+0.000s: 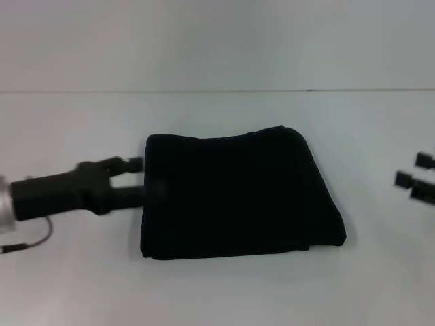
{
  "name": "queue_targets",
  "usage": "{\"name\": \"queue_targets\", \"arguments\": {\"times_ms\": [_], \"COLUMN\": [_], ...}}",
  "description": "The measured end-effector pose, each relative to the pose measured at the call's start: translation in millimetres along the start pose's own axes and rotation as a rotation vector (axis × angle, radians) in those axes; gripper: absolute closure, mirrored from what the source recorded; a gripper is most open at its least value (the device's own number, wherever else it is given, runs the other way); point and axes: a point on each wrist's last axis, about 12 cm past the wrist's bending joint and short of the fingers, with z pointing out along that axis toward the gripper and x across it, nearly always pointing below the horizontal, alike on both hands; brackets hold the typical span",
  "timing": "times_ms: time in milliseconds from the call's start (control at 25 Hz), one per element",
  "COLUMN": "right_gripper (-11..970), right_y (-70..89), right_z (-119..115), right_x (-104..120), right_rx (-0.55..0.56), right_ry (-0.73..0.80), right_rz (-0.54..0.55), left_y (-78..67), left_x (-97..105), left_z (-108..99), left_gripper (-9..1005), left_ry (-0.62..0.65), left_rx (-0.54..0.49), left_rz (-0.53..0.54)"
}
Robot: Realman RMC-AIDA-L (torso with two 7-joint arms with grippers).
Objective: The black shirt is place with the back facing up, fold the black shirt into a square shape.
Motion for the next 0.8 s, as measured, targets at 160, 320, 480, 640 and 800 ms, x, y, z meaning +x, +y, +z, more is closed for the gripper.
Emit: {"name": "queue_targets", "arguments": {"times_ms": [160, 320, 480, 640, 800], "right_gripper": [250, 256, 253, 249, 246], "right_y": [11.2, 16.5, 16.9, 19.5, 24.6], "right_z": [18.4, 34.0, 45.4, 54.8, 61.7], "right_x": [7.8, 7.2, 2.2, 0.4, 0.0], "right_rx": [-0.081, -0.139, -0.151, -0.170, -0.210], "right_ry": [0.096, 0.145, 0.153, 0.172, 0.202], "right_rz": [-0.027, -0.034, -0.044, -0.044, -0.084], "left_y": [-8.4, -7.5, -6.3, -4.9, -2.7], "left_x": [5.7, 5.8, 5.8, 10.2, 13.2], "left_z": [26.6, 36.7, 42.5, 44.9, 46.2], "left_gripper": [69, 64, 63, 63, 63], "left_ry": [0.063, 0.102, 0.131, 0.161, 0.163], "left_rx": [0.067, 0.061, 0.054, 0.037, 0.007], "left_rz": [0.123, 0.129, 0.123, 0.120, 0.104]}}
